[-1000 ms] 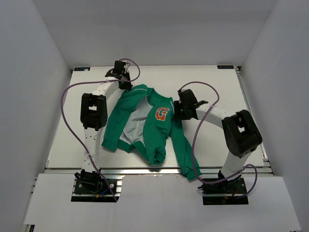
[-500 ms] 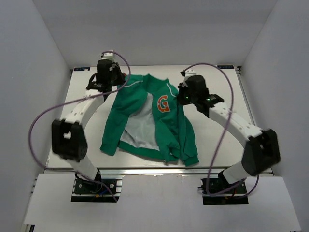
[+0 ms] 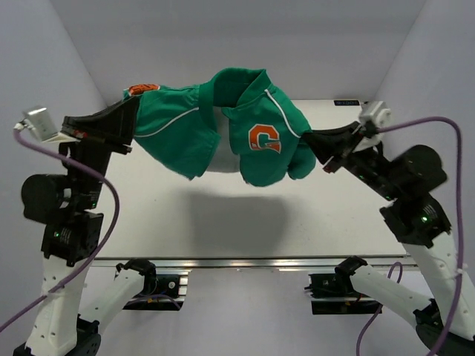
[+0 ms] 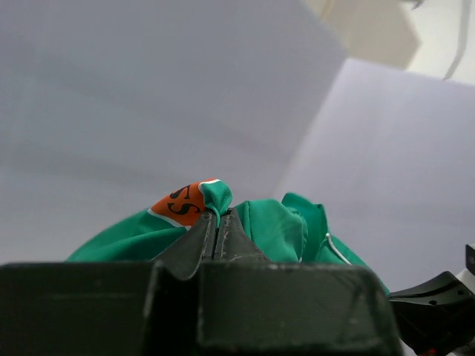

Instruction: Zip up the jacket

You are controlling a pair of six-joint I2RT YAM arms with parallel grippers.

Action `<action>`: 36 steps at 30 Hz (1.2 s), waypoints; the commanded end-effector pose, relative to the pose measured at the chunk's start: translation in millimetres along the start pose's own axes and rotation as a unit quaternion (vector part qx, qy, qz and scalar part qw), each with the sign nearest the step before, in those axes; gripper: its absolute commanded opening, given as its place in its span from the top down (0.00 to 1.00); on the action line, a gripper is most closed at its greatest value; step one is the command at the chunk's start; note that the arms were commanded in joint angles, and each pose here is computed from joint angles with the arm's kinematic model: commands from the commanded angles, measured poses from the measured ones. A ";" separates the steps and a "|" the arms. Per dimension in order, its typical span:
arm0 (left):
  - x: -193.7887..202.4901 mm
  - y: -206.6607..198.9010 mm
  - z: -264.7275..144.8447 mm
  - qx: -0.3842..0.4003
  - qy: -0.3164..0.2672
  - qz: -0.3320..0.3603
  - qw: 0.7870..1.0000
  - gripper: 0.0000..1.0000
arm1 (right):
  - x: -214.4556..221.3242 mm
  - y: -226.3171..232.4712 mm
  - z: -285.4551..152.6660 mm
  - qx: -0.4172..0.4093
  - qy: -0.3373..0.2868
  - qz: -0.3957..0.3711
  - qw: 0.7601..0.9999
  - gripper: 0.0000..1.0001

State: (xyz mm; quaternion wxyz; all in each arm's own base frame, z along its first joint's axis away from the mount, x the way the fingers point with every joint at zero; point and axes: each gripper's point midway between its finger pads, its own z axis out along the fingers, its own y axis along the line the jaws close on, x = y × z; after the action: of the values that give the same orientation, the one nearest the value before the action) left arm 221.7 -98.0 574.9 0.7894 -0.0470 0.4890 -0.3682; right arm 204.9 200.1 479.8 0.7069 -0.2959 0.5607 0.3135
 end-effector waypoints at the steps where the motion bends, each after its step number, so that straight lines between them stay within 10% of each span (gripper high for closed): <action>1: -10.3 -22.7 -6.1 0.031 0.012 -0.039 0.999 1.00 | -52.0 27.2 -19.3 -0.059 -0.060 -0.017 0.996 1.00; 10: 31.0 27.9 30.4 -0.073 0.042 -0.084 0.993 1.00 | -21.2 -46.0 19.4 0.121 -0.005 0.043 0.992 1.00; 20: 282.5 245.2 57.6 -0.399 0.194 -0.074 0.893 1.00 | 237.8 -186.6 102.3 0.279 0.213 0.167 0.921 1.00; 23: 349.9 282.5 70.4 -0.435 0.262 -0.053 0.860 0.78 | 297.8 -214.7 120.4 0.265 0.269 0.188 0.906 0.85; 26: 376.2 284.6 83.7 -0.429 0.307 -0.027 0.849 0.55 | 323.0 -218.5 128.7 0.246 0.320 0.195 0.894 0.18; 27: 386.9 289.9 81.7 -0.427 0.319 -0.014 0.846 0.37 | 324.4 -217.6 128.9 0.243 0.321 0.193 0.894 0.11; 28: 390.3 287.7 83.4 -0.416 0.323 -0.012 0.850 0.08 | 325.4 -216.8 127.7 0.240 0.323 0.189 0.896 0.11; 29: 391.2 285.8 79.3 -0.404 0.332 -0.003 0.852 0.02 | 327.2 -212.3 121.0 0.239 0.328 0.190 0.894 0.11; 36: 374.0 259.2 19.2 -0.390 0.401 0.014 0.829 0.02 | 341.7 -146.2 48.7 0.238 0.400 0.217 0.858 0.10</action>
State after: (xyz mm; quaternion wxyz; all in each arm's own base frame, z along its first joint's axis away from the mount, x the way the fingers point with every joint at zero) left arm 506.5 -156.4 165.5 0.4458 -0.2210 0.8591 -0.1197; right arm 452.8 185.8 168.5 0.4167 -0.0839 0.8890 0.1706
